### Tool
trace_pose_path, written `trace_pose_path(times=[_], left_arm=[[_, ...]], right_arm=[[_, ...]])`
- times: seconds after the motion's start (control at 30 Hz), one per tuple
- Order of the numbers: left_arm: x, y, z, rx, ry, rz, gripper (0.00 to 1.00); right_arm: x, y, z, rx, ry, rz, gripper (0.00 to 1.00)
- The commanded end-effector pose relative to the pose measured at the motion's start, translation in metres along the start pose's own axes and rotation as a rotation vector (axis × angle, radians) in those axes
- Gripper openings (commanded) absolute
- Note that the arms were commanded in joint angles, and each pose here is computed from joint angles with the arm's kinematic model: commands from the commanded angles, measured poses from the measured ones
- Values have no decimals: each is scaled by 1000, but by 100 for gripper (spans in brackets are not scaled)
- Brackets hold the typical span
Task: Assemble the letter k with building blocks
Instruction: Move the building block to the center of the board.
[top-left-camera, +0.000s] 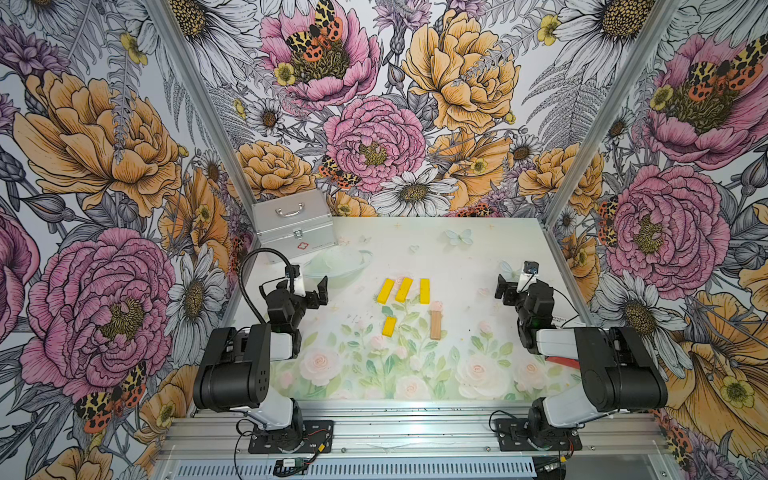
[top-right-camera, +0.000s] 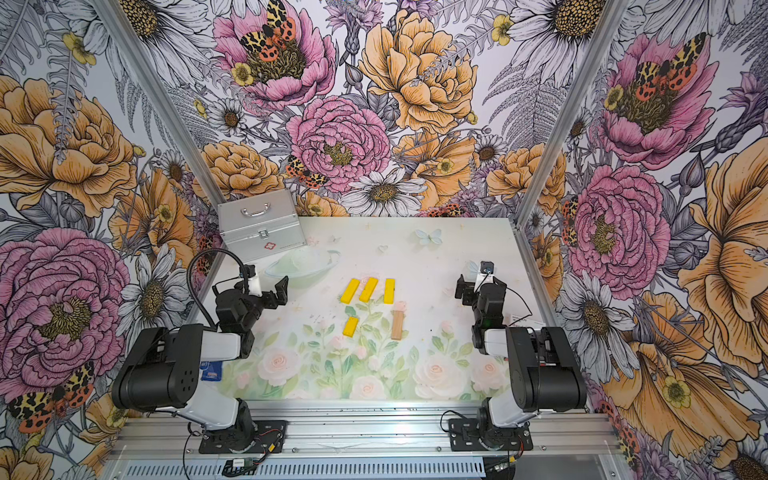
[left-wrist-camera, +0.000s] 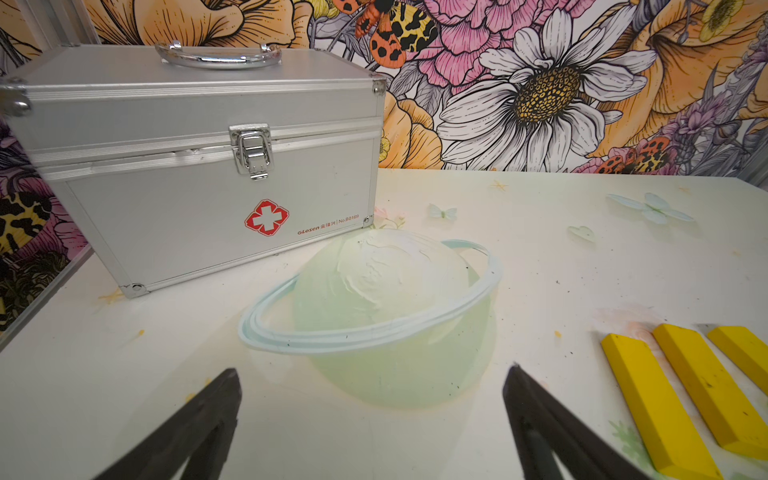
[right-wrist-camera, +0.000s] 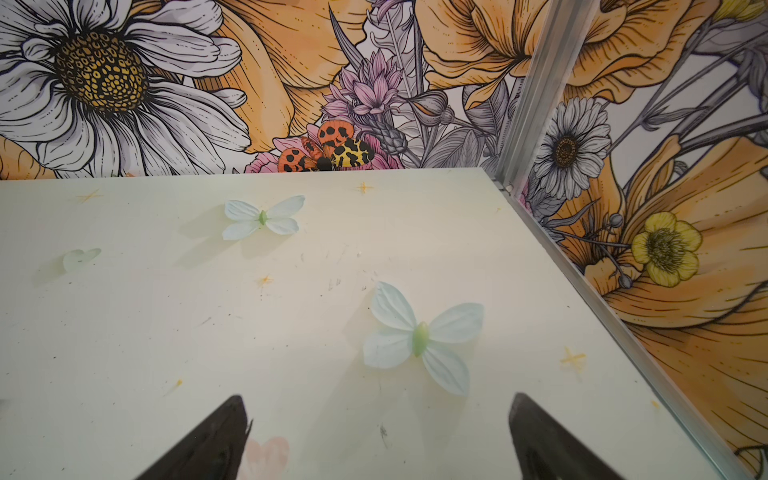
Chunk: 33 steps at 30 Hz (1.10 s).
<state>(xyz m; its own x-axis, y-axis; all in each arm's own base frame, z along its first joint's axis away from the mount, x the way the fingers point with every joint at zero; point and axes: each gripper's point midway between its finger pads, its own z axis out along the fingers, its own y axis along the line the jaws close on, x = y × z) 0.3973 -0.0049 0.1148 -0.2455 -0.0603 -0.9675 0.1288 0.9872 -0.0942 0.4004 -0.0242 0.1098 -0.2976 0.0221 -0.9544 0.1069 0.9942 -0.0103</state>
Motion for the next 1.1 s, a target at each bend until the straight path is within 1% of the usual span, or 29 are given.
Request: trace_pose_path(times=[0.0,0.3,0.47,0.6,0.7,0.8,0.9,0.93,1.0,1.03,1.07], left_arm=[[-5,1,1,7,-24,-5,99],[-6,1,-1,26,-33,-12,99],[-7,2,-1,17,-36,-16,99],[-13,10,-7,-37,-58,-30,99],[-17,16,-10,-103,-64,-32,99],[-28,15,-17,-188,-67,2,99],[-44,8,-26,-275,-66,65,99],[-45,8,-29,-326,-35,63,99],[-53,7,-29,-368,25,-18,98],[-59,-1,-27,-353,44,-38,96],[-63,-12,-24,-320,58,-33,95]], right_arm=[[0,1,2,-11,-3,-4,99],[-1,2,2,-13,-6,-1,99],[-5,-5,1,25,0,15,99],[-16,2,1,6,46,-21,99],[-21,-7,0,73,88,-24,99],[-28,-14,-4,125,128,0,99],[-37,-13,-8,133,178,62,99],[-39,-12,-8,133,207,92,99],[-44,-2,-10,98,256,113,99],[-46,4,-11,85,280,116,99],[-49,9,-12,74,296,120,100]])
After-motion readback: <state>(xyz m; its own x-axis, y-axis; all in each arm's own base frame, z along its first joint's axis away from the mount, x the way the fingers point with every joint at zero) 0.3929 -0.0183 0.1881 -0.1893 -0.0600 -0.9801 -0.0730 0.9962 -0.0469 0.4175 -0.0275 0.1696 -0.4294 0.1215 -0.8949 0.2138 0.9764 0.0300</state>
